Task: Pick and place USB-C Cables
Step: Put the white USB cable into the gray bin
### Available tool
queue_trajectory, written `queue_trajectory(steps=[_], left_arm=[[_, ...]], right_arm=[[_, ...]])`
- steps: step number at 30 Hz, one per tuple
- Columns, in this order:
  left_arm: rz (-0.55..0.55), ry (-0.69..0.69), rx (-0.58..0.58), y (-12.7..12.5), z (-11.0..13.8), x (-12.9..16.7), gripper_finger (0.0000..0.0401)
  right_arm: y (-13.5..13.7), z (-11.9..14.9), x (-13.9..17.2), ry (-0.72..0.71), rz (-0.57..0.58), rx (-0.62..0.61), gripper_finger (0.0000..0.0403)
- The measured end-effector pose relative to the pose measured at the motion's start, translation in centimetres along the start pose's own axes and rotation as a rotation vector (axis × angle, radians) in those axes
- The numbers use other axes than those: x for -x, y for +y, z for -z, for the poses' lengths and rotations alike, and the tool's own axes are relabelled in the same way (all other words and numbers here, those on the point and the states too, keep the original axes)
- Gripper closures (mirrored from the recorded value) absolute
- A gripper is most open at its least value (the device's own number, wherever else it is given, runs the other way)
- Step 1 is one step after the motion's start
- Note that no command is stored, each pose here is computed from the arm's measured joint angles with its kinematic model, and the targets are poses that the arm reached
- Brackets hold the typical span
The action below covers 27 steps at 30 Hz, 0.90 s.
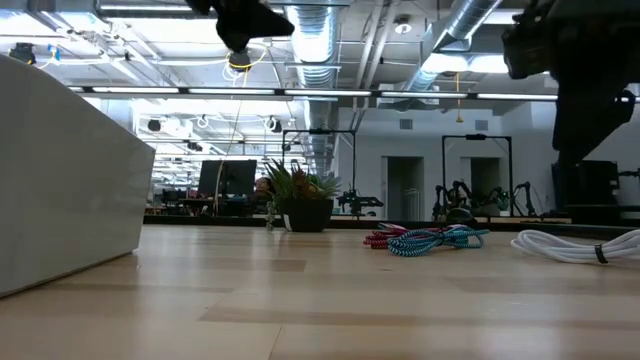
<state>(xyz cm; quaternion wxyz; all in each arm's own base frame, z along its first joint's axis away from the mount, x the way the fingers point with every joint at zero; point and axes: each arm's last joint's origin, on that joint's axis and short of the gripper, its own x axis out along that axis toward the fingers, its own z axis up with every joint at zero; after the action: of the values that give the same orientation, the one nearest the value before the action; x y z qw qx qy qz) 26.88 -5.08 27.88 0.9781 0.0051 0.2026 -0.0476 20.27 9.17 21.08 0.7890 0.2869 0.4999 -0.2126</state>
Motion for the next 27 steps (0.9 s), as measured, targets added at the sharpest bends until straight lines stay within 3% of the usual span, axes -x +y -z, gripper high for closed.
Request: queue_trajectory(steps=[8, 16, 27], left_arm=[[-0.007, -0.194, 0.010, 0.4, 1.2, -0.4, 0.0136], [-0.041, -0.215, 0.073, 1.6, 2.7, -0.4, 0.0136], [-0.038, -0.241, 0.062, 1.7, 2.3, 0.0, 0.0136]], right_arm=[[0.7, 0.5, -4.0, 0.149, 0.097, 0.045, 0.0137], [2.8, 1.0, -5.2, 0.188, 0.103, 0.118, 0.0137], [4.0, 2.6, -7.8, 0.232, 0.121, 0.149, 0.0137]])
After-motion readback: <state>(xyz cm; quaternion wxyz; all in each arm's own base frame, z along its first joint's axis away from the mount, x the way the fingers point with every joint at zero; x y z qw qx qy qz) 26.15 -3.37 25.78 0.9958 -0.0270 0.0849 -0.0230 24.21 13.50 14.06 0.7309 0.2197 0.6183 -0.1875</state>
